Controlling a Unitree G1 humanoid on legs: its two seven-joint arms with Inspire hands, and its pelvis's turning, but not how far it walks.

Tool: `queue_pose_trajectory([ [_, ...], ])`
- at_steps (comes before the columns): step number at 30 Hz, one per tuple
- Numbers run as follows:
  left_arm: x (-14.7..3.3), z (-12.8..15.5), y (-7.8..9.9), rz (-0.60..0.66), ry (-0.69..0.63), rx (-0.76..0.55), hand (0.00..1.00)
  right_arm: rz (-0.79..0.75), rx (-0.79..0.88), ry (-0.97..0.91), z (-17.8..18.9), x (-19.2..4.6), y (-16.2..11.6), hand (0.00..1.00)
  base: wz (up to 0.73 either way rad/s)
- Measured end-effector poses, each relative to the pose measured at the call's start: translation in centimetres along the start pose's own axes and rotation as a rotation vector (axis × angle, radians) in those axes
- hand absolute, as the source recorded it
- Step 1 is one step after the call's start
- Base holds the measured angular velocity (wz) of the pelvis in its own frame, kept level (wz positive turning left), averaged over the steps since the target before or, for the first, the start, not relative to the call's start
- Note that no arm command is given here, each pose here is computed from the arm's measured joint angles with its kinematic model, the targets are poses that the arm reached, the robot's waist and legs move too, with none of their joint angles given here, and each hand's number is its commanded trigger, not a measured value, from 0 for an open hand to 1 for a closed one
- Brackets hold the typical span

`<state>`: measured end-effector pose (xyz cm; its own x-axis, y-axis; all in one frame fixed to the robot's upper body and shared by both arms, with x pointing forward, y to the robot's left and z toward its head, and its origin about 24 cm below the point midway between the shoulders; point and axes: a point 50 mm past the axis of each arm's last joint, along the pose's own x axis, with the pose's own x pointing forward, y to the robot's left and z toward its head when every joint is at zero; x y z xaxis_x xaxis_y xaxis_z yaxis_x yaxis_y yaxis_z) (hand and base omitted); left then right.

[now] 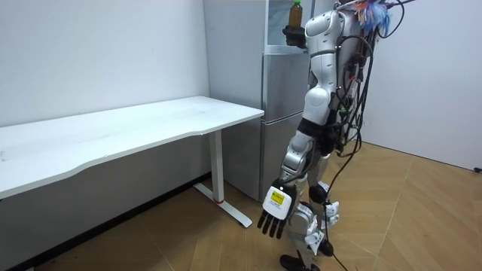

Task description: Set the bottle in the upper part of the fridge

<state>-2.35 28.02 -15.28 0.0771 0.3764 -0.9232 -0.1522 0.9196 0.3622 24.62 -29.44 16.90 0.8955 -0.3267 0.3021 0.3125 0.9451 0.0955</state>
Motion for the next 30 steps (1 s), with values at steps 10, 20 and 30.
queue_pose_trajectory([
  [10,-0.1,-0.7,0.2,0.008,0.017,0.001,0.00,-0.097,0.079,0.062,-1.2,0.7,-0.9,1.00,0.00],
  [20,-0.1,-0.3,0.3,0.012,-0.003,0.001,0.00,-0.156,0.097,0.056,-0.8,1.3,-1.2,1.00,0.00],
  [30,-0.1,-0.6,0.7,0.029,0.012,-0.029,0.00,-0.154,0.110,0.044,0.1,2.2,-1.5,1.00,0.00],
])
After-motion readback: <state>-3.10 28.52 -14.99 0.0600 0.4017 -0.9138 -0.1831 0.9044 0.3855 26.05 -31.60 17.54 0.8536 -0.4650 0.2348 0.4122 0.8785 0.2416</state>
